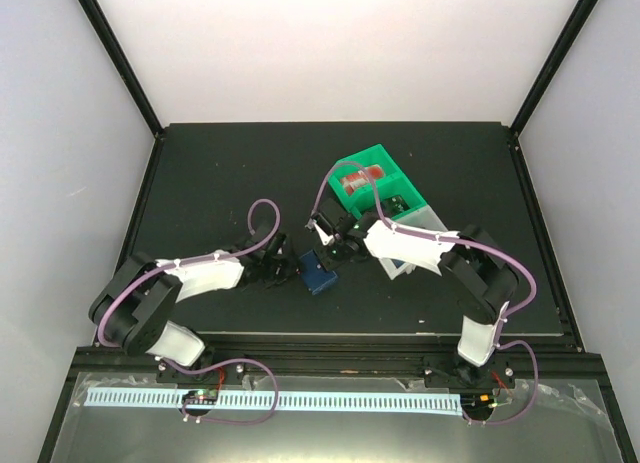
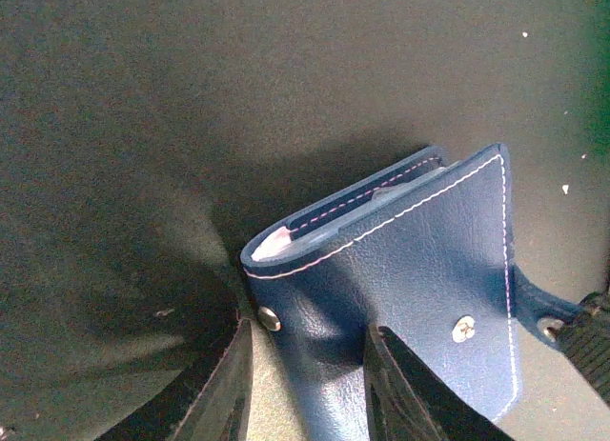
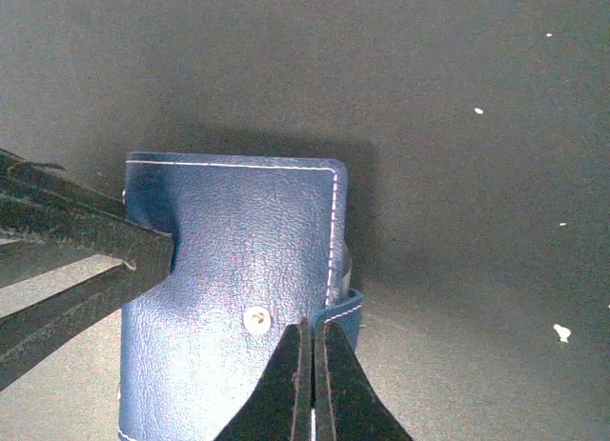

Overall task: Put the credit cards into the card holder
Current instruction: Close the card holder at the center of the board.

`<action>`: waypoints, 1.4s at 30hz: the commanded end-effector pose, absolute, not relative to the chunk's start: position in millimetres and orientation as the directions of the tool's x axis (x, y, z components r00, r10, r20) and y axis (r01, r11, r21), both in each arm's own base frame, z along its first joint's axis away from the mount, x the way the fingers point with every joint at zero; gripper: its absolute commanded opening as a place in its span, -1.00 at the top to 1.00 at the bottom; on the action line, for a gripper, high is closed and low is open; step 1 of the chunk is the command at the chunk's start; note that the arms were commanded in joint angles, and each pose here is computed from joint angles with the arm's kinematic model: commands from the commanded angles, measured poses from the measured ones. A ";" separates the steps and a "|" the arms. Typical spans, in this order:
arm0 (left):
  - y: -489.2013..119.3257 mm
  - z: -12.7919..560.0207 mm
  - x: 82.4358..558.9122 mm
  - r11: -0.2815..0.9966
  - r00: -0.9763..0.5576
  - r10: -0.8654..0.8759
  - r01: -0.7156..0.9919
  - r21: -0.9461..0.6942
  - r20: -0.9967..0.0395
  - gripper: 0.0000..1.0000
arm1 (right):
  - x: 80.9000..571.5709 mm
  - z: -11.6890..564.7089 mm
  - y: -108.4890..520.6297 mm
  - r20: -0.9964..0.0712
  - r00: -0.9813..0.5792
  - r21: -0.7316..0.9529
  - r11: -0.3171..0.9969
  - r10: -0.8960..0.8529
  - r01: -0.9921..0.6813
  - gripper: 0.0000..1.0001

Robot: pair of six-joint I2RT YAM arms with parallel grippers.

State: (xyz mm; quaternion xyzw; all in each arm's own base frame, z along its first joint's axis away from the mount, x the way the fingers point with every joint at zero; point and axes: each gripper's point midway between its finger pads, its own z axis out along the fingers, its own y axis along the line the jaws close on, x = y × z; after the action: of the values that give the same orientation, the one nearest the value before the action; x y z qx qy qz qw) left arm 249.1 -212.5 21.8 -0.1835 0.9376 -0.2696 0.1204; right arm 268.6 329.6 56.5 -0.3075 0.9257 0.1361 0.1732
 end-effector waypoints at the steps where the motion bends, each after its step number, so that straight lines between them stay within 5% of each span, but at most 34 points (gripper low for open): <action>1: -202.2 5.9 247.6 0.815 -0.894 -0.429 -0.322 -0.483 -0.127 0.33 | 267.6 60.2 331.6 -0.432 -0.745 0.130 0.782 -0.509 -0.610 0.98; 42: -212.6 4.5 237.7 0.773 -0.909 -0.406 -0.284 -0.567 -0.098 0.44 | 259.1 32.7 353.5 -0.415 -0.749 0.088 0.797 -0.517 -0.598 0.98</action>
State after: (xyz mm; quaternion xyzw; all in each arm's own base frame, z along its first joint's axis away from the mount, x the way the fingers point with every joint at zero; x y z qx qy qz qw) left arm 255.0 -219.2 21.8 -0.1804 0.9253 -0.3021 0.1411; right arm 258.2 344.3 37.9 -0.3047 0.9273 0.1099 0.1875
